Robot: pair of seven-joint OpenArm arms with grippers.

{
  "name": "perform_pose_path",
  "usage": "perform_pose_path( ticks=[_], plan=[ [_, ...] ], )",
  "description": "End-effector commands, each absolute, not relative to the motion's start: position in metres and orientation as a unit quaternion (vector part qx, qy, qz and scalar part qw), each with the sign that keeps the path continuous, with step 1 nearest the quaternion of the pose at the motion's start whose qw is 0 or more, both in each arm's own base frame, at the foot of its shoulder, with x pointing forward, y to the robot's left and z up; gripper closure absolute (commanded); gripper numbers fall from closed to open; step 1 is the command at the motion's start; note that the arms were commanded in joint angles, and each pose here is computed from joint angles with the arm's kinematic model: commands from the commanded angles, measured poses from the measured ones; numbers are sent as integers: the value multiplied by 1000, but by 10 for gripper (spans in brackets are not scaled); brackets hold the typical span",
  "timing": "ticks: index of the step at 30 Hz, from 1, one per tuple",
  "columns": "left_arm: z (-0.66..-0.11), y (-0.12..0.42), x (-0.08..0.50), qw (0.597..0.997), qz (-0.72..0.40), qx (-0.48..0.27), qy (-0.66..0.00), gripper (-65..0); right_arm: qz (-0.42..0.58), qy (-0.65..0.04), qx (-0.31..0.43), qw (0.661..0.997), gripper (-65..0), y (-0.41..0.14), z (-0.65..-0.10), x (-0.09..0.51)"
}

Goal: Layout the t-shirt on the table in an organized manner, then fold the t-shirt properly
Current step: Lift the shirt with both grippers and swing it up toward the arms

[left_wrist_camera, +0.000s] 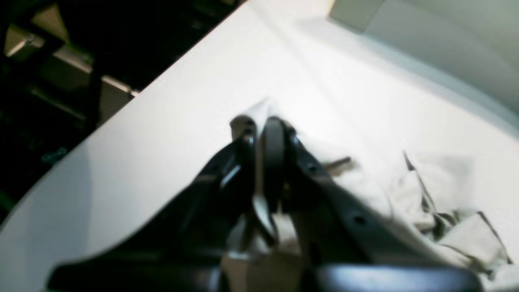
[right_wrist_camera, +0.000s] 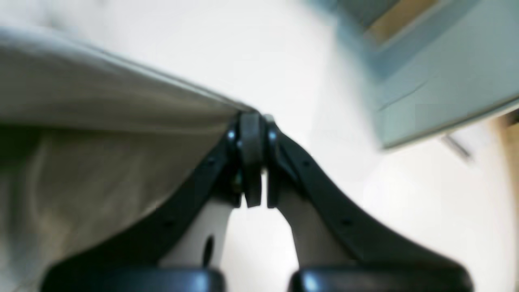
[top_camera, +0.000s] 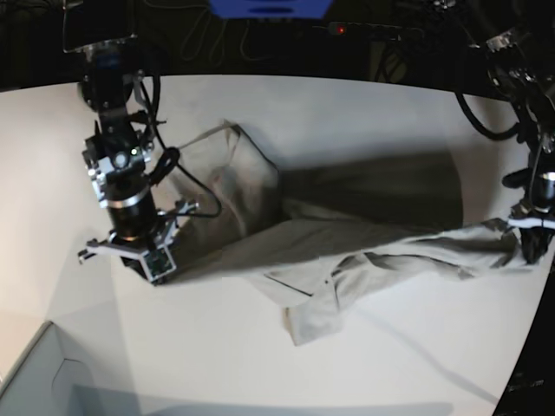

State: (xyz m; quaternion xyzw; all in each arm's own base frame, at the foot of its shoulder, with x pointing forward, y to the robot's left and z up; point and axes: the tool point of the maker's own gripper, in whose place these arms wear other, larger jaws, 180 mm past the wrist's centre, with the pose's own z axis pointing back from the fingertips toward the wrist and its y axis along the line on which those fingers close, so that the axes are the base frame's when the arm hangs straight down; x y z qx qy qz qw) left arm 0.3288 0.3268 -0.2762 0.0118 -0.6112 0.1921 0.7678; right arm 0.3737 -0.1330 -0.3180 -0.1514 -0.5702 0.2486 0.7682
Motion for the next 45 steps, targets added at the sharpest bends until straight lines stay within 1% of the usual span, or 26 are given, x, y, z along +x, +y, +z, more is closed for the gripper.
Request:
perform_pose_path(
  ticks=[1, 6, 9, 11, 15, 20, 24, 28, 31, 33, 36, 42, 45],
  plan=[
    [-245, 328, 341, 744, 181, 13, -643, 0, 241, -601, -161, 745, 0, -136, -292, 385],
    [-209, 321, 369, 733, 173, -5, -658, 0, 209, -636, -187, 719, 0, -157, -250, 412],
    [-184, 309, 393, 719, 162, -24, -676, 0, 194, -667, -201, 691, 0, -164, -212, 432],
    [-165, 300, 406, 711, 142, -30, -688, 0, 187, -689, -207, 668, 0, -164, -182, 446],
    [-115, 267, 436, 680, 95, -54, -725, 0, 171, -736, -224, 615, 0, -166, -113, 468],
    [-56, 241, 458, 642, 52, -71, -762, 0, 140, -782, -245, 556, 0, -179, -35, 479],
    [-15, 238, 463, 609, 45, -75, -789, 0, 112, -802, -259, 526, 0, -196, 3, 476],
    [30, 246, 458, 572, 37, -60, -817, 0, 92, -818, -270, 500, 0, -207, 32, 467],
    [58, 246, 455, 546, 33, -60, -835, 0, 96, -823, -285, 482, 0, -211, 45, 456],
    [68, 246, 453, 537, 32, -59, -841, 0, 94, -831, -288, 467, 0, -208, 54, 447],
    [88, 246, 436, 512, 20, -41, -858, 0, 91, -842, -293, 444, 0, -205, 68, 429],
    [118, 238, 398, 460, -1, -16, -888, 0, 95, -854, -300, 414, 0, -196, 75, 399],
    [125, 237, 376, 442, -21, 14, -897, 0, 93, -860, -303, 400, 0, -195, 76, 381]
  ],
)
